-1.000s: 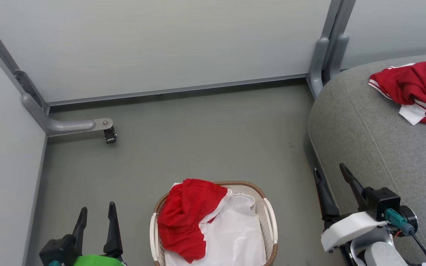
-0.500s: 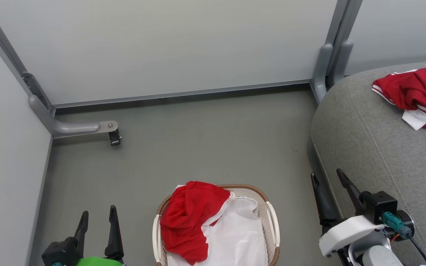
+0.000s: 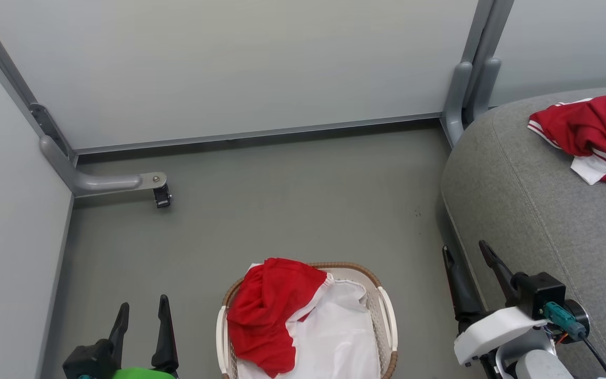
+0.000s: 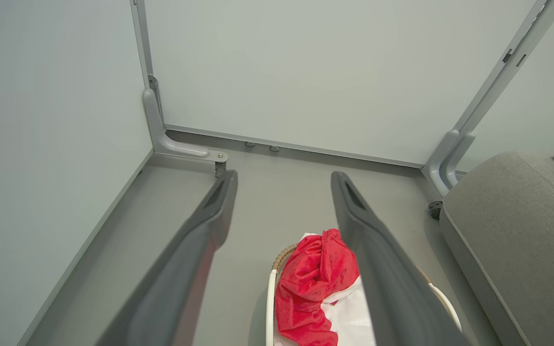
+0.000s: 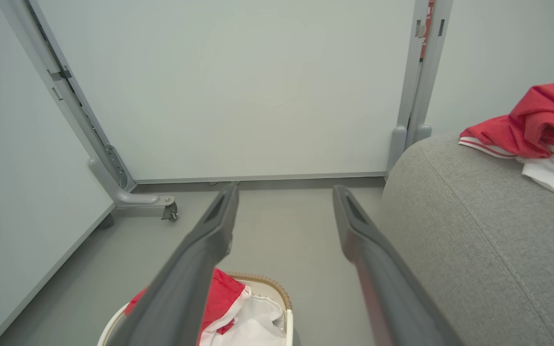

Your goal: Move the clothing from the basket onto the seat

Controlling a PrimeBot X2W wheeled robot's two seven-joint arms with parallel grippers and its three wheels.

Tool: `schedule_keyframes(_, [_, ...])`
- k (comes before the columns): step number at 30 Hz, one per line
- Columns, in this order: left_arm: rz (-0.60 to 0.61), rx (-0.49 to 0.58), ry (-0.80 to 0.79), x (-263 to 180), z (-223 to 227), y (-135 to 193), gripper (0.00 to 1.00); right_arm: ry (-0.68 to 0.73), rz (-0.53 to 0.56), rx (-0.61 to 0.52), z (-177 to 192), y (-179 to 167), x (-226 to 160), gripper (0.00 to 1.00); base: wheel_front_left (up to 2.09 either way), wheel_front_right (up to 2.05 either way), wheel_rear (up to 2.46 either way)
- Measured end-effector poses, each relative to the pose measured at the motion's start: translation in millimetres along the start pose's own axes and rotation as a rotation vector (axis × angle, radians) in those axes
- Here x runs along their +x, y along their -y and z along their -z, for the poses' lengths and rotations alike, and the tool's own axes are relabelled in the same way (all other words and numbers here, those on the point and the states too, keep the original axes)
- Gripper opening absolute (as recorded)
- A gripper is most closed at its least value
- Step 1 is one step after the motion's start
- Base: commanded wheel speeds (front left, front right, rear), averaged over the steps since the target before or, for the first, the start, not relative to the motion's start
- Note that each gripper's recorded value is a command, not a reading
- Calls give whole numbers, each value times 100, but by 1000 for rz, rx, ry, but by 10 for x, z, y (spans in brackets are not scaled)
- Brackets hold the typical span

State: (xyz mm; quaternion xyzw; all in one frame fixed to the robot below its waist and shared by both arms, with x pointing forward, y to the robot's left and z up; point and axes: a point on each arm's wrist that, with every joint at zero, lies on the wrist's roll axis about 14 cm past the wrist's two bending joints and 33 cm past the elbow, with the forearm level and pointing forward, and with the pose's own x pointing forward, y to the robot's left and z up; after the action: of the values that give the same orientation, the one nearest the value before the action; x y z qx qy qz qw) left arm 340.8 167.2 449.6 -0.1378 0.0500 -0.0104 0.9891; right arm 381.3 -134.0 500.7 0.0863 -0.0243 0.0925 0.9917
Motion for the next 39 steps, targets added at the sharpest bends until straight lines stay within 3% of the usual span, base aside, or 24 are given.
schedule_keyframes(16, [1, 6, -25, 54, 75, -14, 100, -18, 7, 2, 68, 34, 51, 100, 0, 0, 0])
schedule_keyframes(25, [86, 56, -42, 472, 109, 183, 100, -14, -5, -32, 99, 80, 382, 100, 0, 0, 0])
schedule_keyframes(34, [206, 138, -218, 1043, 671, 410, 100, -34, -13, -37, 308, 166, 809, 100, 0, 0, 0])
schedule_keyframes(39, [279, 203, -397, 1186, 1263, 472, 100, -83, 11, -22, 586, 302, 934, 100, 0, 0, 0])
